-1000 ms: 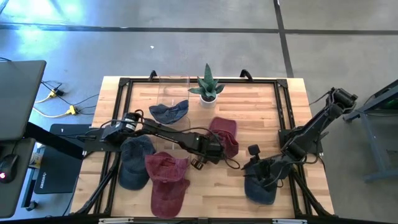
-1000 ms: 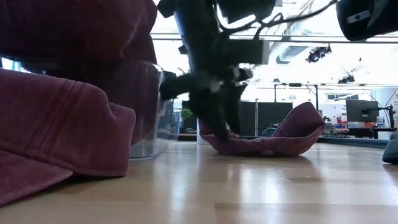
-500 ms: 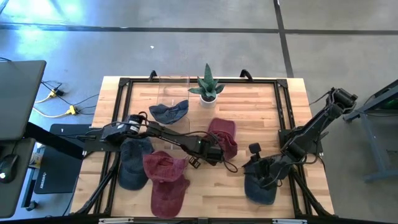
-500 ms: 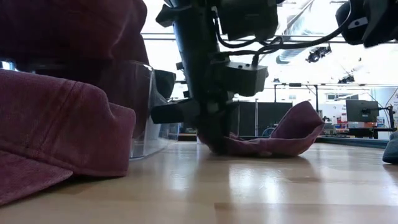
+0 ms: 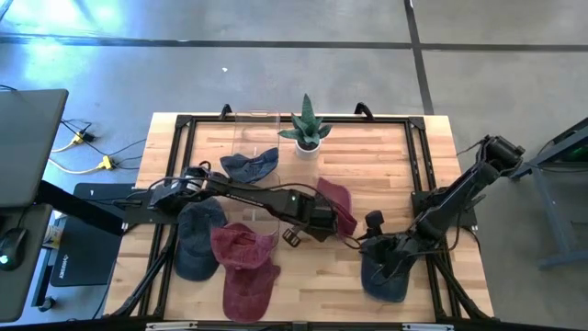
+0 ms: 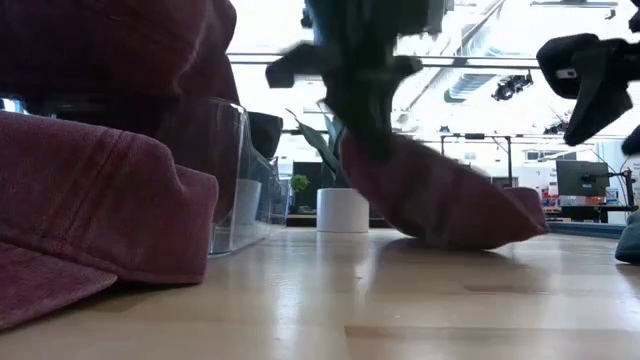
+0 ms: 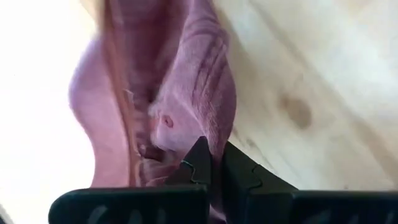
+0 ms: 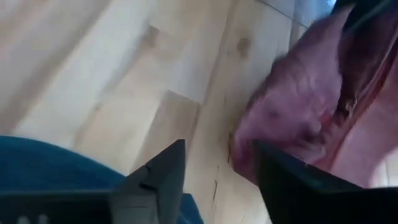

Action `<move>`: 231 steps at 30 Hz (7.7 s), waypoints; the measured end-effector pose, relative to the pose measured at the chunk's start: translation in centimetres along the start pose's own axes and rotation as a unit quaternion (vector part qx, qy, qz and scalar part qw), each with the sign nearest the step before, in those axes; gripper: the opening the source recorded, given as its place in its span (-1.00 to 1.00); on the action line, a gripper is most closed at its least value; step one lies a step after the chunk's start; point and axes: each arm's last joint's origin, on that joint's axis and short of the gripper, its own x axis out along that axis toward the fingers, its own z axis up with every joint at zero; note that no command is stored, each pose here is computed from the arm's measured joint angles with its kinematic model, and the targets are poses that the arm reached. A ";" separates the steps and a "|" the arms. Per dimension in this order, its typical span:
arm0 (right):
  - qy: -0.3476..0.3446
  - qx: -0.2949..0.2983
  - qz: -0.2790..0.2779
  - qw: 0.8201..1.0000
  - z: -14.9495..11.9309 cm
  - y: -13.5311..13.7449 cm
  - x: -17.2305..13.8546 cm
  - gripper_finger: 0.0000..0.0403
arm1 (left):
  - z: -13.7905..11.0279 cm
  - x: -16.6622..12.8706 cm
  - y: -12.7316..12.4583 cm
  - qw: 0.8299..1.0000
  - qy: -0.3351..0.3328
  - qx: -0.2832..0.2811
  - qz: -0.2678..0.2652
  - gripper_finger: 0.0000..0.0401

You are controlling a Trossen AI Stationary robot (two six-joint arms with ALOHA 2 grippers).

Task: Pick & Place hat
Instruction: Put the top red cap into the bottom transparent bin

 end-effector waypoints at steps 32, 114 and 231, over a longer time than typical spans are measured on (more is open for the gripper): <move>-0.036 0.058 -0.083 0.994 0.5 0.7 6.6 -0.93 | -0.3 -4.9 3.0 0.997 -0.046 -0.038 -0.038 -1.00; -0.242 0.198 0.362 0.878 -4.6 -8.1 1.7 -0.16 | -6.2 1.6 9.1 0.921 -0.212 -0.160 -0.284 -0.23; -0.256 0.197 0.304 0.896 -4.9 -6.7 -2.5 -0.16 | -8.1 -13.1 9.7 0.914 -0.242 -0.289 -0.151 -0.99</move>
